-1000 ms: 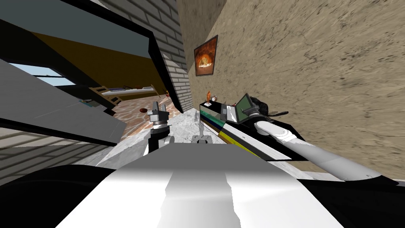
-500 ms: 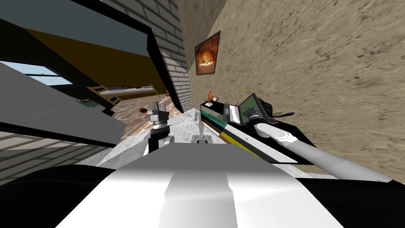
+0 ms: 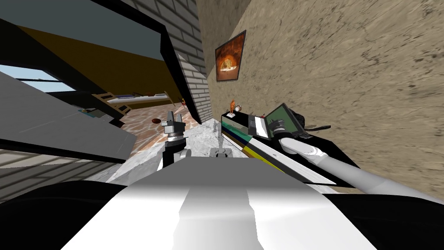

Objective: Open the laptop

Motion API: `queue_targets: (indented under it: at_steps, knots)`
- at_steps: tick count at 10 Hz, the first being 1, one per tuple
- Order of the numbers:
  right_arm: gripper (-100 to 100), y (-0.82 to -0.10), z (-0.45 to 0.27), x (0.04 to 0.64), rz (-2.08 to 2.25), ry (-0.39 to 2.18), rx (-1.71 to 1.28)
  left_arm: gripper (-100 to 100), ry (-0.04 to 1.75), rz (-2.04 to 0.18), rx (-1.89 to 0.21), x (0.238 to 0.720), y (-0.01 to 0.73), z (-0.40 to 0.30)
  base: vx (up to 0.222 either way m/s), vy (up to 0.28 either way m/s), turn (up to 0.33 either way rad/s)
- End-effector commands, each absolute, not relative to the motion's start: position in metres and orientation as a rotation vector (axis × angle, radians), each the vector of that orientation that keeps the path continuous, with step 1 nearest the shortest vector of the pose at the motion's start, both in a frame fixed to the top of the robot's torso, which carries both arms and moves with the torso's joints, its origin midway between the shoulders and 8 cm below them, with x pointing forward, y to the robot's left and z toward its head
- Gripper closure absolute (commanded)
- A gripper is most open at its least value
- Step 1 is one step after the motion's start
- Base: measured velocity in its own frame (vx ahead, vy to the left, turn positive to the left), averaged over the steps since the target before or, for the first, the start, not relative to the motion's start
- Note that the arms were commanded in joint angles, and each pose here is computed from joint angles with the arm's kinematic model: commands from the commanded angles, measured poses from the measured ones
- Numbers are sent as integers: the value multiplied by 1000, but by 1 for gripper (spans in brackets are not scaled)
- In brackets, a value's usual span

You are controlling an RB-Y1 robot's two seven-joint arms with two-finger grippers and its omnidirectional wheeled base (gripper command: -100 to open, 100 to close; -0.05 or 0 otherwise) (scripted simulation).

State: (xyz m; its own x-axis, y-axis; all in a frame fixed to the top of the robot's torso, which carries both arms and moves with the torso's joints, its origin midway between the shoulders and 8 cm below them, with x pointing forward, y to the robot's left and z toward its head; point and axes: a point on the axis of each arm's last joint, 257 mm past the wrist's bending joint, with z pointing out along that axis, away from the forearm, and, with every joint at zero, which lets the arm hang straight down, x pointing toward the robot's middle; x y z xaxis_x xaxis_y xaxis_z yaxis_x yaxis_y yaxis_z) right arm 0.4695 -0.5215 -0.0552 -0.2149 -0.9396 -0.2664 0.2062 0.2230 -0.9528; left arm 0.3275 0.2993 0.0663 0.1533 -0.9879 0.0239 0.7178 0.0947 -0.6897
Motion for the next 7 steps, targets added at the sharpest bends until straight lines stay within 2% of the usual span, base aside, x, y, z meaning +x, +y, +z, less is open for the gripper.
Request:
queue_targets:
  at_steps: [1, 2, 3, 7]
  knots:
    - [100, -521, -63, 459, -1349, 1340, -832, 0, 519, -1352, -644, 328, 299, 66, 79, 76, -4]
    - [100, -521, -61, 463, -1326, 1344, -815, 0, 519, -1352, -644, 328, 299, 66, 36, 35, -3]
    - [-100, -516, -60, 464, -1301, 1345, -769, 0, 519, -1352, -644, 328, 299, 66, -66, -61, 20]
    - [-100, -506, -59, 467, -1232, 1348, -665, 0, 519, -1352, -644, 328, 299, 66, -128, -125, 17]
